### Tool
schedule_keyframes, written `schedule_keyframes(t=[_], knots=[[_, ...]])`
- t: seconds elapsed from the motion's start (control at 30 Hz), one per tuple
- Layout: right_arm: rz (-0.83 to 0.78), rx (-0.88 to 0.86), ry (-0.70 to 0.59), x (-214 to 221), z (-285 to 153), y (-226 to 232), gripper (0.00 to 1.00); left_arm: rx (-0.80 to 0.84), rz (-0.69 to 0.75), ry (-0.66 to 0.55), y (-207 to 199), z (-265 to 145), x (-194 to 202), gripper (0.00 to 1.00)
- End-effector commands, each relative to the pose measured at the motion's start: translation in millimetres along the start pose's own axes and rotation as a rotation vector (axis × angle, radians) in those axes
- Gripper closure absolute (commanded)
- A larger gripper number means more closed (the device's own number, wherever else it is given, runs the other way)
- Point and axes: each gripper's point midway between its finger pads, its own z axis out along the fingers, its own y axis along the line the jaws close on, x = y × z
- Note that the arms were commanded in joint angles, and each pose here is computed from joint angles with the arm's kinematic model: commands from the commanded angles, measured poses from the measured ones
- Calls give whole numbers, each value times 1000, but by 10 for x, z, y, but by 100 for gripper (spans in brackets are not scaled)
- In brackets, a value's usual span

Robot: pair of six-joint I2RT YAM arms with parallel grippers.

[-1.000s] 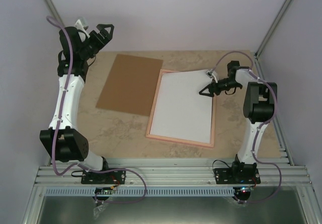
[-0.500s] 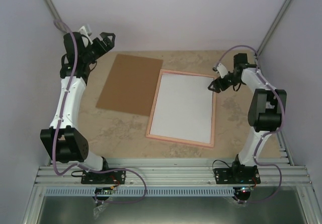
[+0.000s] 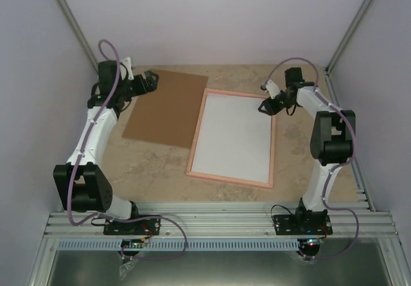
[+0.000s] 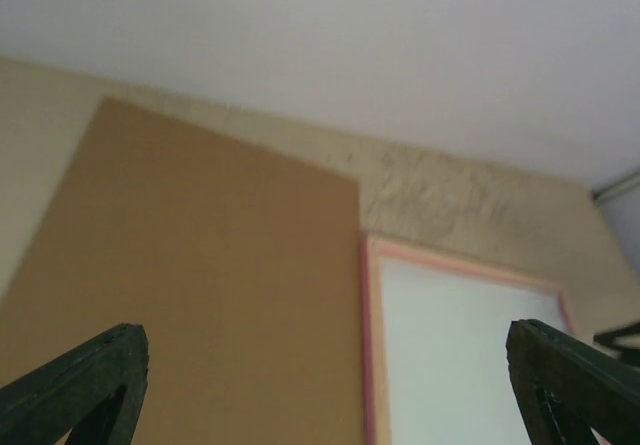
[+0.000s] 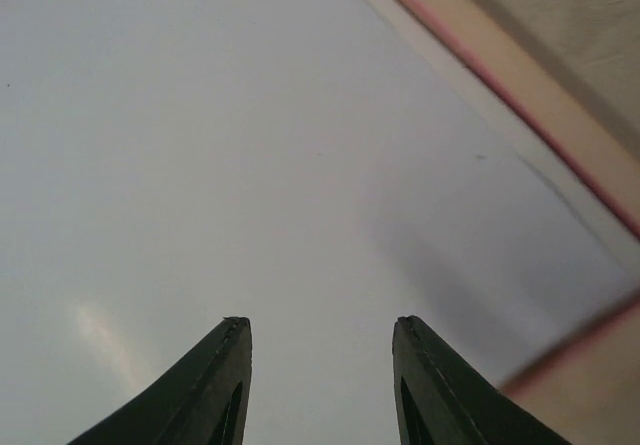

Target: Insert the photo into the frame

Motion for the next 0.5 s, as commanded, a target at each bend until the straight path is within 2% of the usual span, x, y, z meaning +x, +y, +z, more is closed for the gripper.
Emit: schedule_keyframes(t=[0.0, 0.17, 0.33, 0.47], knots=[[54, -31, 33, 129, 318, 64, 59, -38, 156, 134, 82, 2, 507, 1], [107, -24, 59, 285, 459, -50, 60, -9, 270, 326, 96, 101, 1223, 1], [139, -17, 81, 412, 511, -166, 60, 17, 498, 455, 72, 140, 1888, 1], [159, 5, 109, 551, 541, -288, 60, 53, 573, 537, 54, 193, 2240, 16]])
